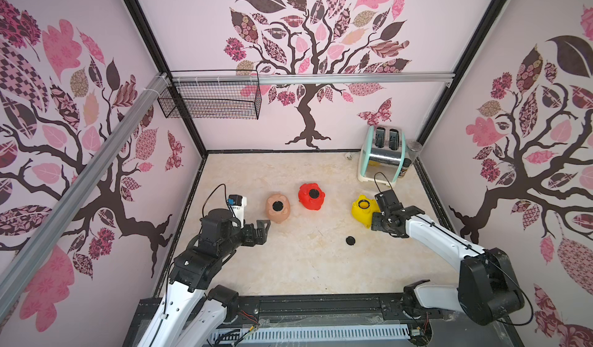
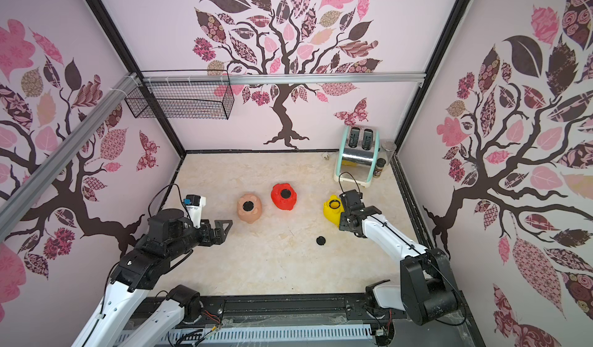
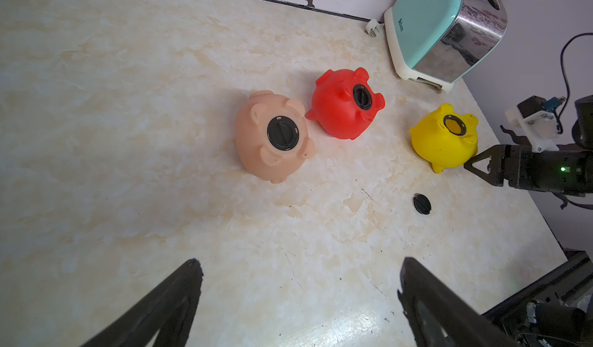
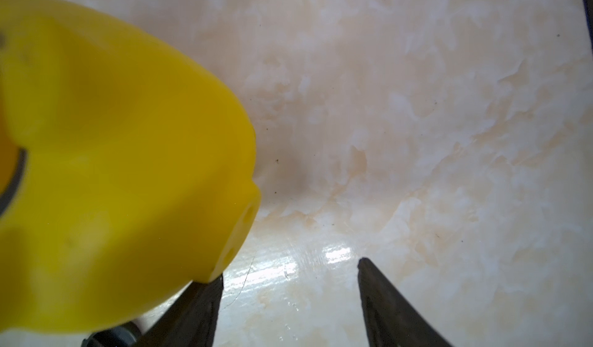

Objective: Close piggy banks
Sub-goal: Adjust the piggy bank at the center of the board.

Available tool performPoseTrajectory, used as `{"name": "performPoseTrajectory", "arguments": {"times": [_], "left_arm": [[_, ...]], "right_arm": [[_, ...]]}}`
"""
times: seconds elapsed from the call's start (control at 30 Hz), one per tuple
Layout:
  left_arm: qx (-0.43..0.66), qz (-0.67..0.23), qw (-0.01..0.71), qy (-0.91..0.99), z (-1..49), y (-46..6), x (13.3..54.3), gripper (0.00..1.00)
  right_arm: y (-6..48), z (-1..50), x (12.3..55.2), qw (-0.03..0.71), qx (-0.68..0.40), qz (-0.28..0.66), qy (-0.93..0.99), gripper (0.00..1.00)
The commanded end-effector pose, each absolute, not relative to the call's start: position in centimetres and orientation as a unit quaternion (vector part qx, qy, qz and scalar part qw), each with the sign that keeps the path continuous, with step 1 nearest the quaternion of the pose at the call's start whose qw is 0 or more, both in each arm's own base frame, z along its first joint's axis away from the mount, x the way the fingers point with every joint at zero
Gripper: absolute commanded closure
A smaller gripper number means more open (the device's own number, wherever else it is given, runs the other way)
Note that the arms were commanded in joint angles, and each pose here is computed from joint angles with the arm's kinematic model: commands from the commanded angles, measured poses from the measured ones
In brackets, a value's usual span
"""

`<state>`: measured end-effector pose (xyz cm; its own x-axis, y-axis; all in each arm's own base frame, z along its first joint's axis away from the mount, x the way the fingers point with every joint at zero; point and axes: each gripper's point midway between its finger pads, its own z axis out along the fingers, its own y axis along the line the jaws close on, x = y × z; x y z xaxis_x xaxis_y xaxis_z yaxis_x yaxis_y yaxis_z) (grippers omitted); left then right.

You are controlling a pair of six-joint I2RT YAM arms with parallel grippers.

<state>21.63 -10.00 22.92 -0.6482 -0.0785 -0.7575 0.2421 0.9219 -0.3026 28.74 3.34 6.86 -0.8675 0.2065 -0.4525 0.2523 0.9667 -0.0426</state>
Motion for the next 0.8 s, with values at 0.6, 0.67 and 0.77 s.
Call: {"name": "performPoseTrajectory", "arguments": {"times": [0.6,0.67,0.77], "left_arm": [[0.059,-0.194,0.411,0.889,22.4,-10.6,21.9,0.02],[0.059,-0.193,0.406,0.891,22.2,-10.7,22.0,0.02],[0.061,-0.2,0.4,0.893,22.2,-11.0,22.1,0.02]], "right_arm": [[-0.1,6.5,32.0,0.233,0.211,-0.029,0.949,0.31],[-0.5,6.7,32.1,0.241,0.224,-0.028,0.944,0.32],[-1.1,7.0,32.3,0.261,0.244,-0.016,0.934,0.33]]}}
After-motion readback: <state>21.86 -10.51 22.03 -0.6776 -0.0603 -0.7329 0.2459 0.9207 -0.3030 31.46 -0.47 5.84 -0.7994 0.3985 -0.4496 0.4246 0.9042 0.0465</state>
